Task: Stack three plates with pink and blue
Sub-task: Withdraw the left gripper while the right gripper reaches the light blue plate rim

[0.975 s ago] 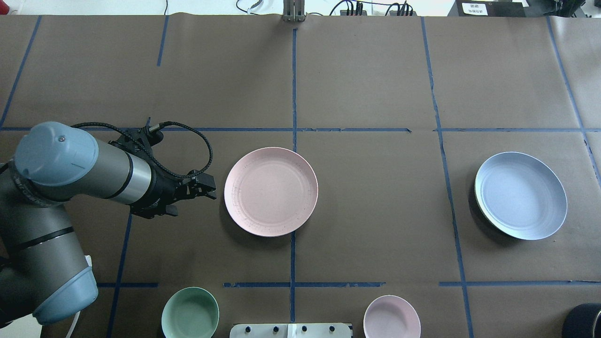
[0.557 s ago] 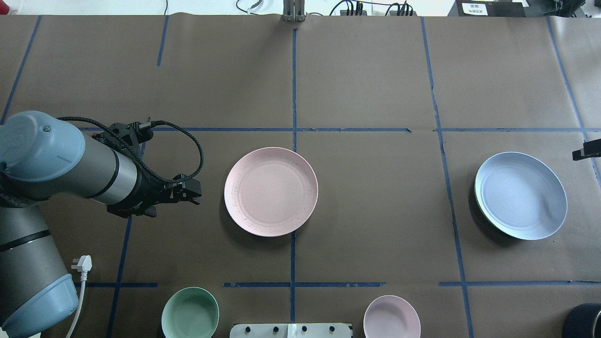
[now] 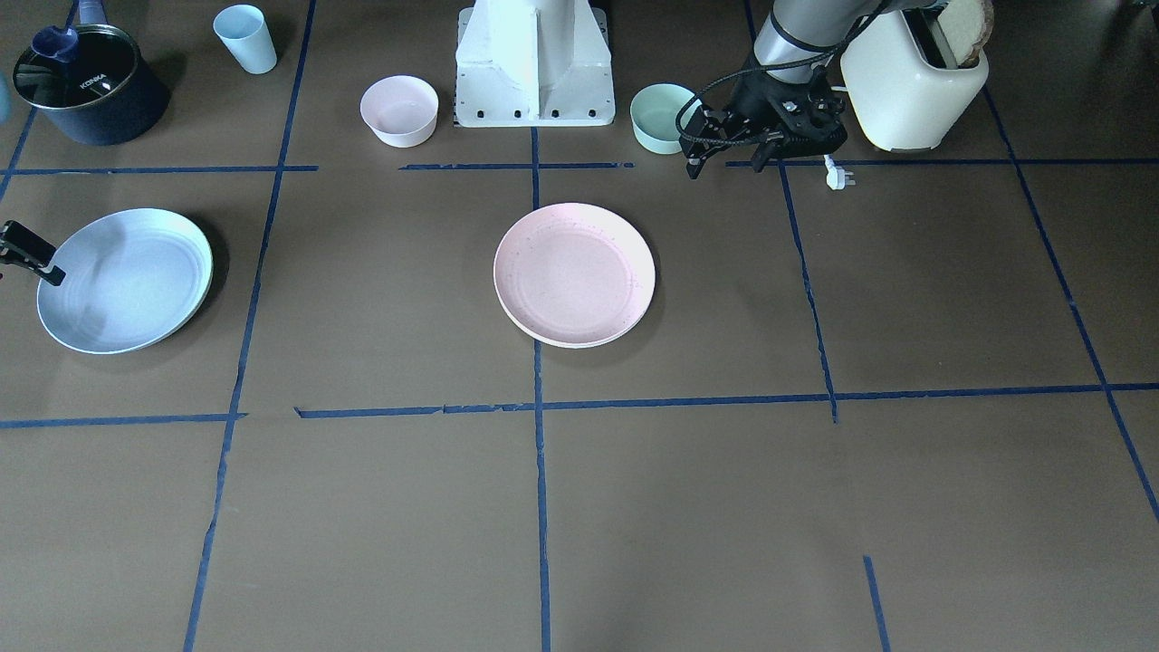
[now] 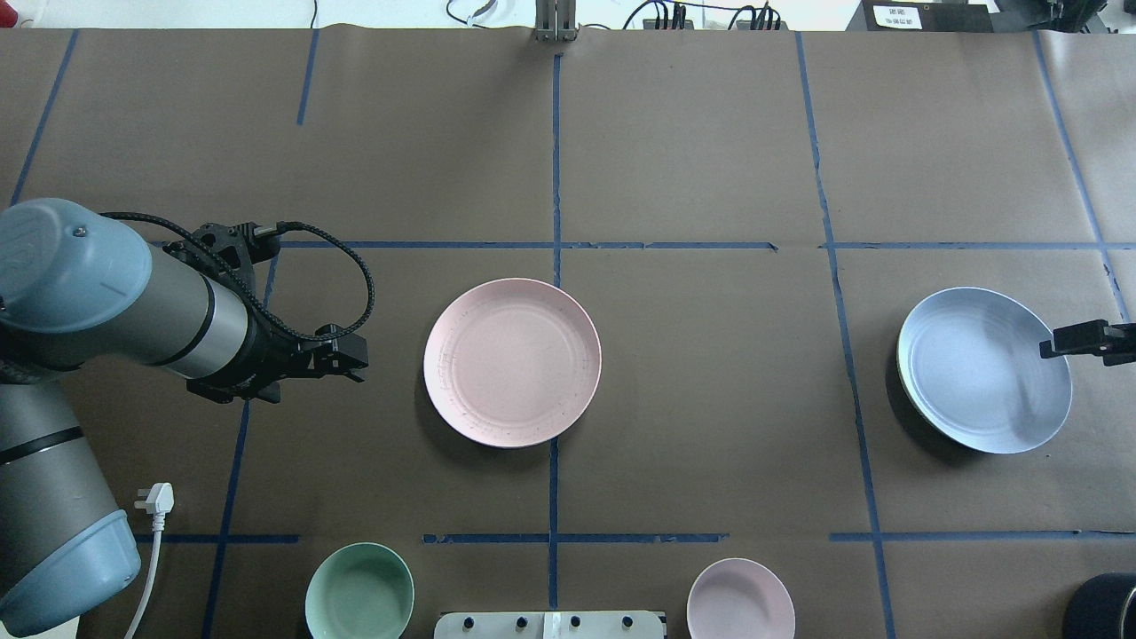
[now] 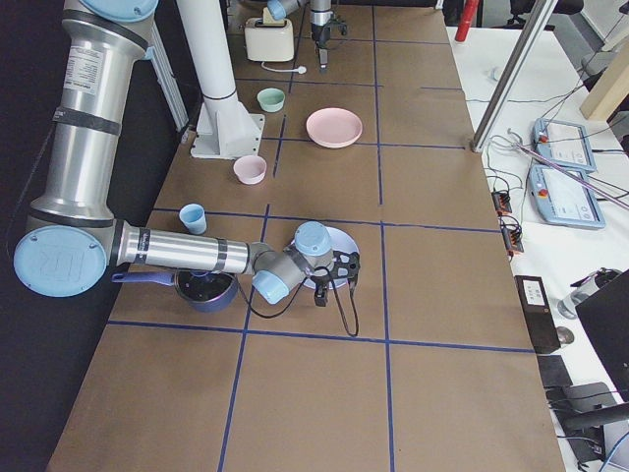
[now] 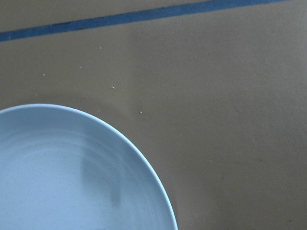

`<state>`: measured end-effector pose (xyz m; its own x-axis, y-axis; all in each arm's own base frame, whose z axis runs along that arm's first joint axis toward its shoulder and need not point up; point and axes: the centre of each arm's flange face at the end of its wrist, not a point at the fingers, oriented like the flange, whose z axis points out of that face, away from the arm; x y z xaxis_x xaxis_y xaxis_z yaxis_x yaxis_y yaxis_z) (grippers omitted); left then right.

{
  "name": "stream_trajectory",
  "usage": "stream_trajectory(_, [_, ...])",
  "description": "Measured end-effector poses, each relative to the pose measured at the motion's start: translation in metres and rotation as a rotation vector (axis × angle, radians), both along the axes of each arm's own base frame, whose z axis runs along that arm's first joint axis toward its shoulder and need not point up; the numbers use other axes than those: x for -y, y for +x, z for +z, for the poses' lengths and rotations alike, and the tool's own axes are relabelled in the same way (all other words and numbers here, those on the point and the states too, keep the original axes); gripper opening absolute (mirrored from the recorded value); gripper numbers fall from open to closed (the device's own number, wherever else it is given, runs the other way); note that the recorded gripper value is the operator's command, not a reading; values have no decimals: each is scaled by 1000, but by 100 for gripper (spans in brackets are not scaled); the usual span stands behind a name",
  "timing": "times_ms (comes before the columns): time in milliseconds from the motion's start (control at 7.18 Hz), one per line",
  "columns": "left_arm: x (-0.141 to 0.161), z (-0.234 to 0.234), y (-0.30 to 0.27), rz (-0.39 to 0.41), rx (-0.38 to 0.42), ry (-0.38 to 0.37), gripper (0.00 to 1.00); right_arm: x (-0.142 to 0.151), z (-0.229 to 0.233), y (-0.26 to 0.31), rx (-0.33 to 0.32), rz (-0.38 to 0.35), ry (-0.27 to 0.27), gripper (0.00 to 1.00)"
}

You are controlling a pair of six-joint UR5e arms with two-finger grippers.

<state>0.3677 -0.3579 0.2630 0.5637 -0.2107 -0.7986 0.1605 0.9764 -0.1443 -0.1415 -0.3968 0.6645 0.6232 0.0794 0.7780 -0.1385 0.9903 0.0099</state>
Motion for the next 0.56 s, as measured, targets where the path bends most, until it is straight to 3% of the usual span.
stream_trajectory(139, [1,0,-1,-3,0,0,100,-2,3,-5,-3,-9,-8,41])
stream_trajectory(279, [2,0,-2,-5,1,0,100,-3,5,-8,-3,-12,-16,18])
stream_trajectory(418, [2,0,-3,-7,2,0,100,-3,5,-10,-3,-13,-21,3])
stream_trajectory(557, [2,0,-3,-9,3,1,100,-3,6,-12,-3,-15,-23,0])
